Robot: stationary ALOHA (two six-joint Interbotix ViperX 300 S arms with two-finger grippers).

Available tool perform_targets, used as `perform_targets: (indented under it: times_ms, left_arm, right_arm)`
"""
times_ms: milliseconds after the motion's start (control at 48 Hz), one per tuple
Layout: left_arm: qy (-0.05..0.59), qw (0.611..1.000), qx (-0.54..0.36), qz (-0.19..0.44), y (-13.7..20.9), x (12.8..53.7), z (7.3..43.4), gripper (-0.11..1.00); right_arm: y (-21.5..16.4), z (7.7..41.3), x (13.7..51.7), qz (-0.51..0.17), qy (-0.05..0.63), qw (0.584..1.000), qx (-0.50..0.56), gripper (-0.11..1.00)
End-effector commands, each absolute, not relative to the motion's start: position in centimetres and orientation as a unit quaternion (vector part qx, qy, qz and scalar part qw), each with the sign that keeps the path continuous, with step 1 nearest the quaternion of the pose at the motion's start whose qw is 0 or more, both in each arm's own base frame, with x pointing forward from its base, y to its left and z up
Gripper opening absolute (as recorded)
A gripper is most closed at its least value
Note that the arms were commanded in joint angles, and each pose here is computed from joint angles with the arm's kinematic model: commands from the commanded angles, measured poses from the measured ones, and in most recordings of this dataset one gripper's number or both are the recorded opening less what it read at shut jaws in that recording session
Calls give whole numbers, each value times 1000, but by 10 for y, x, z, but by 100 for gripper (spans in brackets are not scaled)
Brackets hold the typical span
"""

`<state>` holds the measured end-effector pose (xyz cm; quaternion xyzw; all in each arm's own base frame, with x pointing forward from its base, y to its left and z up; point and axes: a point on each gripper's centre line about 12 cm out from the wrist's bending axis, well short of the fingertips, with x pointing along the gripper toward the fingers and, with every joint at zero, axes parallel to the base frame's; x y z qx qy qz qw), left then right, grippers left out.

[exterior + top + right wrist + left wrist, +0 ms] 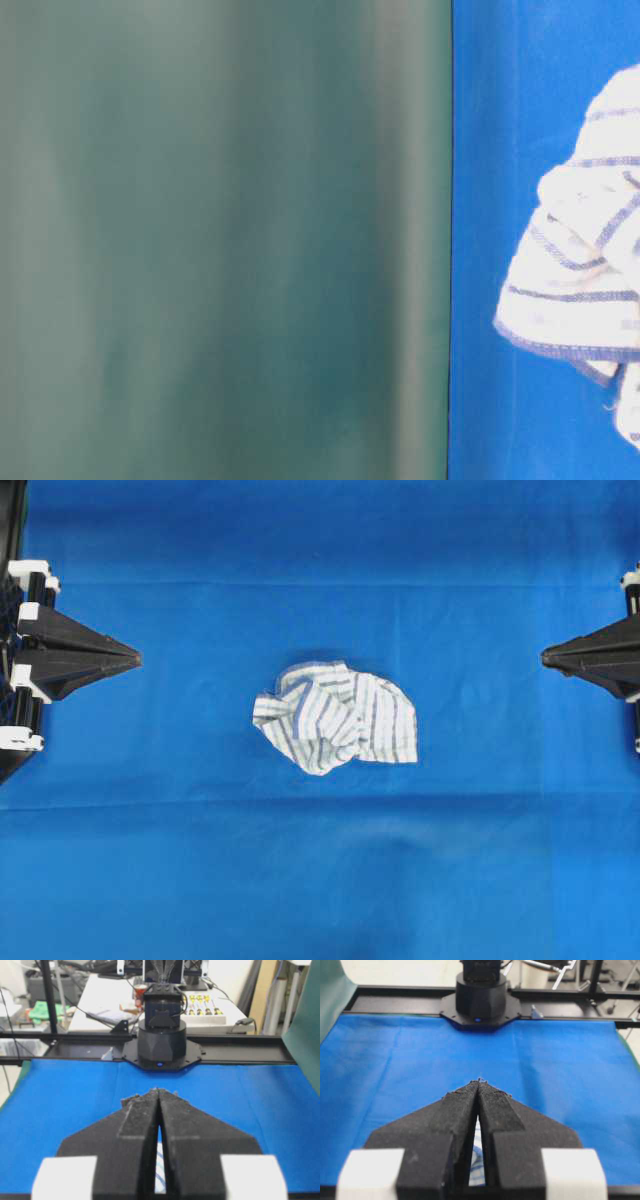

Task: Lift the towel with both arms.
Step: 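Move both grippers inward toward opposite sides of the striped towel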

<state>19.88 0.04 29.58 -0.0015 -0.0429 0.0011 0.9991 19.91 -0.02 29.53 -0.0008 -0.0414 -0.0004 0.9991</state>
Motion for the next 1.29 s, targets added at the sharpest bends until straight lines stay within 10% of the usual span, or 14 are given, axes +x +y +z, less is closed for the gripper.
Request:
perform_targets:
  times_ms: [0,626,751,980,1272]
  left_arm:
    - [-53,998,-17,4,1,202,305,0]
    - [61,998,-17,0,-2,265,251,1]
    - [110,994,-17,-1,-4,286,228,21]
    - [176,984,-15,-2,-6,311,190,85]
    - [232,973,-12,-8,-11,333,144,87]
  right_arm:
    - [0,303,202,0,-49,999,5,0]
    - [0,237,256,-9,165,985,49,1]
    - [1,218,272,-12,206,976,63,7]
    - [3,182,299,-12,273,960,60,66]
    - [8,144,337,-9,325,944,57,63]
